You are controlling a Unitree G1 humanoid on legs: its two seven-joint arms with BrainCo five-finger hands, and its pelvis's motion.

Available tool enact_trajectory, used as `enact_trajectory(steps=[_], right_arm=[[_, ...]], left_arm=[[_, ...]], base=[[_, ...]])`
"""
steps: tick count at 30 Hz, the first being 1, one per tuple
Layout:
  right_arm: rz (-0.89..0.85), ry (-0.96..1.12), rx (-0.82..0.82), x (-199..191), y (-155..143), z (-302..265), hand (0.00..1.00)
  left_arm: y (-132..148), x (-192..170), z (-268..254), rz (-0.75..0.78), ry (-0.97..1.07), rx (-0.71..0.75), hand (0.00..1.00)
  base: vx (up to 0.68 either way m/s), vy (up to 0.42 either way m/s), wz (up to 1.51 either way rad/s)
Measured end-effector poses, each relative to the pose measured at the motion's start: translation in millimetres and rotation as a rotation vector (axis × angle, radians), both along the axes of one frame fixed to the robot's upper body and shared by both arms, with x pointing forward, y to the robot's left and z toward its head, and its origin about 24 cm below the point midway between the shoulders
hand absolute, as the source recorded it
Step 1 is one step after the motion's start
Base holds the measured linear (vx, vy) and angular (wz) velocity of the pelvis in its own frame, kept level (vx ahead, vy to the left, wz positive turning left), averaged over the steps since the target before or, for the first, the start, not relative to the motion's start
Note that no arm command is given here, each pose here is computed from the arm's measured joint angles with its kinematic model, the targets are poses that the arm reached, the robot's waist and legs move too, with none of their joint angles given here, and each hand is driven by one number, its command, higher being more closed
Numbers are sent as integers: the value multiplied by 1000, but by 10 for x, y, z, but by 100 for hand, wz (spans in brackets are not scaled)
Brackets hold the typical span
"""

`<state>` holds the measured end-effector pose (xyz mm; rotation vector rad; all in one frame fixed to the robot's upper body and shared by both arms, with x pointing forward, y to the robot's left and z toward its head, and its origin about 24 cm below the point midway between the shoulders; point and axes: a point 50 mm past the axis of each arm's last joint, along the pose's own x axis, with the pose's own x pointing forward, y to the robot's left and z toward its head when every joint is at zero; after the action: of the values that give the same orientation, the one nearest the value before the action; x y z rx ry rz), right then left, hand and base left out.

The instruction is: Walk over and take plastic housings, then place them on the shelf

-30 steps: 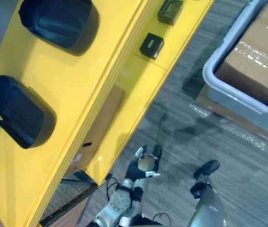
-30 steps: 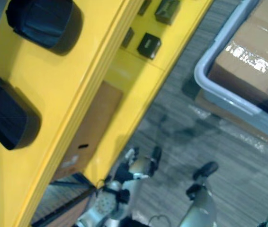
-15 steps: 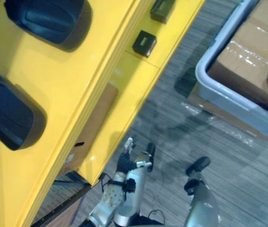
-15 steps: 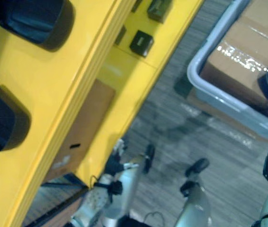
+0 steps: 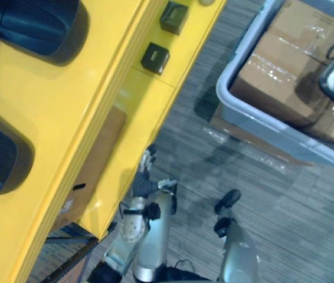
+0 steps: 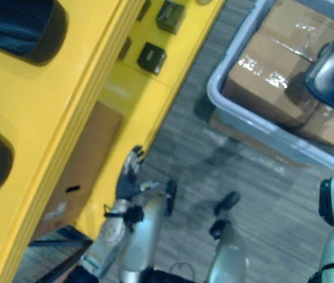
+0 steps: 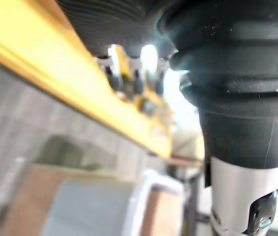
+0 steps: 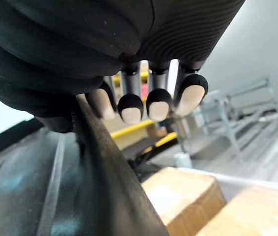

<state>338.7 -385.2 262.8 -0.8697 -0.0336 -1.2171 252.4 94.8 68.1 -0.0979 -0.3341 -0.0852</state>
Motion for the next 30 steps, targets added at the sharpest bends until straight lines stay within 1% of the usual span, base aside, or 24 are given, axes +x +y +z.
enact_trajectory(steps=[3, 6, 8, 12, 17, 19, 20, 22, 26, 30], right_arm=[[71, -8, -55, 121, 199, 47, 100], [134, -3, -92, 238, 404, 42, 100], [191, -12, -124, 323, 582, 68, 100], [282, -39, -203, 410, 827, 122, 100], [400, -101, -327, 468, 1168, 255, 100], [476, -132, -390, 492, 1387, 286, 100], [494, -142, -405, 493, 1434, 296, 100], [540, -169, -460, 483, 1565, 327, 100], [599, -159, -540, 475, 1713, 224, 100], [653, -149, -609, 451, 1843, 141, 100]], left_arm=[[6, 133, 171, 6, -59, 12, 0], [-11, 324, 409, -9, -130, 68, 0], [-18, 536, 535, -1, -138, 122, 0], [-30, 784, 747, 9, -135, 145, 0], [-18, 994, 906, 28, -88, 108, 0], [54, 1075, 969, 59, -63, 54, 0], [64, 1088, 989, 62, -62, 42, 0], [72, 1121, 1080, 56, -58, -37, 0], [70, 1154, 1191, 39, -61, -105, 0], [43, 1180, 1263, 15, -54, -143, 0]], base=[[-43, -19, -14], [-69, -5, -15], [-85, 23, -22], [-74, 39, -19], [-36, 46, -18], [-9, 36, -28], [-5, 26, -18], [1, 36, -9], [0, 40, -14], [-1, 37, -13]])
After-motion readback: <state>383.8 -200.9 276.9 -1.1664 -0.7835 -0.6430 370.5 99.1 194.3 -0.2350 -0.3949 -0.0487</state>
